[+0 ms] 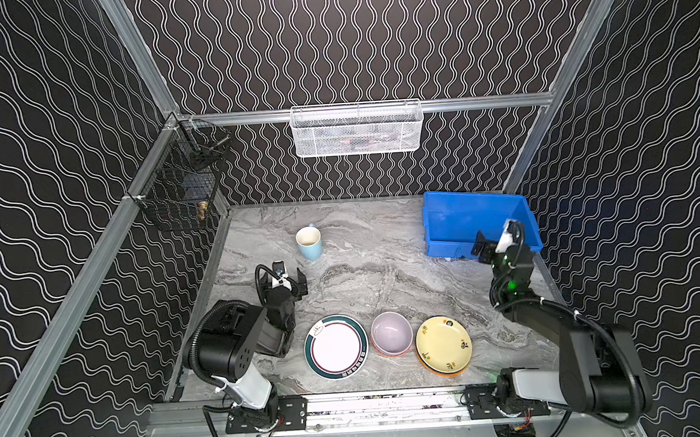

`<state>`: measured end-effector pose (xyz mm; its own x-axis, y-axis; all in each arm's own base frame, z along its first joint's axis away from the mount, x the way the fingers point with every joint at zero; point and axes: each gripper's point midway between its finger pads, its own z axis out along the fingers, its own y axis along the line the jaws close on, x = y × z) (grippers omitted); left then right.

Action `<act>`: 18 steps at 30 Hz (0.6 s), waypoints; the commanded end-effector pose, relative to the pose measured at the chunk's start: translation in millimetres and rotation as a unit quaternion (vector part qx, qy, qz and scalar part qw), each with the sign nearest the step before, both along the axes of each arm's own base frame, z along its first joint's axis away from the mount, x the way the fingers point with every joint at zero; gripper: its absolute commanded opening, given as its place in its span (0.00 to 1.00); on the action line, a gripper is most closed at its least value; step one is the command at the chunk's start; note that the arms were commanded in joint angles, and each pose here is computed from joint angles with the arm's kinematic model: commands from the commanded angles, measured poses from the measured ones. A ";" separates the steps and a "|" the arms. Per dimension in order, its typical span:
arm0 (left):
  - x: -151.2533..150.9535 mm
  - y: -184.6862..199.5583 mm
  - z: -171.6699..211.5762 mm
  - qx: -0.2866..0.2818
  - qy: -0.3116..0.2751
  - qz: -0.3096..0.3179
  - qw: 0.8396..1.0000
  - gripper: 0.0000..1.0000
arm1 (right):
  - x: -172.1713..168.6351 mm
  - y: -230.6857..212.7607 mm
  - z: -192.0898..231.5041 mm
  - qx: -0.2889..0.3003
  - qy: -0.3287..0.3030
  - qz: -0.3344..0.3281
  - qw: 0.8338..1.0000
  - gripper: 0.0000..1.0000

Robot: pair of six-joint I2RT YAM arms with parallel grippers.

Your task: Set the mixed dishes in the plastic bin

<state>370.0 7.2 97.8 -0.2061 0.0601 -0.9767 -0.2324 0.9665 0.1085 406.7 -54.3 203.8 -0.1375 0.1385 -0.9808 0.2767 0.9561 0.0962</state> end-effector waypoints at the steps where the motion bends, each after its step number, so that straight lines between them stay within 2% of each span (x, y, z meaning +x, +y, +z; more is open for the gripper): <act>1: -1.0 2.3 9.6 0.002 -0.020 0.011 1.000 0.99 | -7.6 -15.3 -25.9 0.055 0.109 -0.066 0.990 0.99; 5: -0.9 2.0 10.0 0.002 -0.020 0.011 1.000 0.99 | 11.1 -6.2 -19.0 0.137 0.127 -0.065 0.980 0.99; 6: -1.4 2.7 9.5 0.002 -0.019 0.012 1.000 0.99 | 17.7 3.1 -19.1 0.148 0.141 -0.036 0.978 0.99; 9: -2.8 1.3 11.2 0.004 -0.022 0.011 1.000 0.99 | 34.4 28.8 -13.3 0.145 0.167 0.037 0.975 0.99; 18: -6.3 -0.3 14.4 0.006 -0.031 0.011 0.999 0.99 | 75.1 107.2 -16.2 0.113 0.236 0.130 0.956 0.99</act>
<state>362.9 4.9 97.3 -0.2045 0.0683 -0.9765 -0.2405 0.9635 0.1178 485.8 35.3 203.1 -0.5313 0.2867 -0.7972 0.1311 0.9575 0.2570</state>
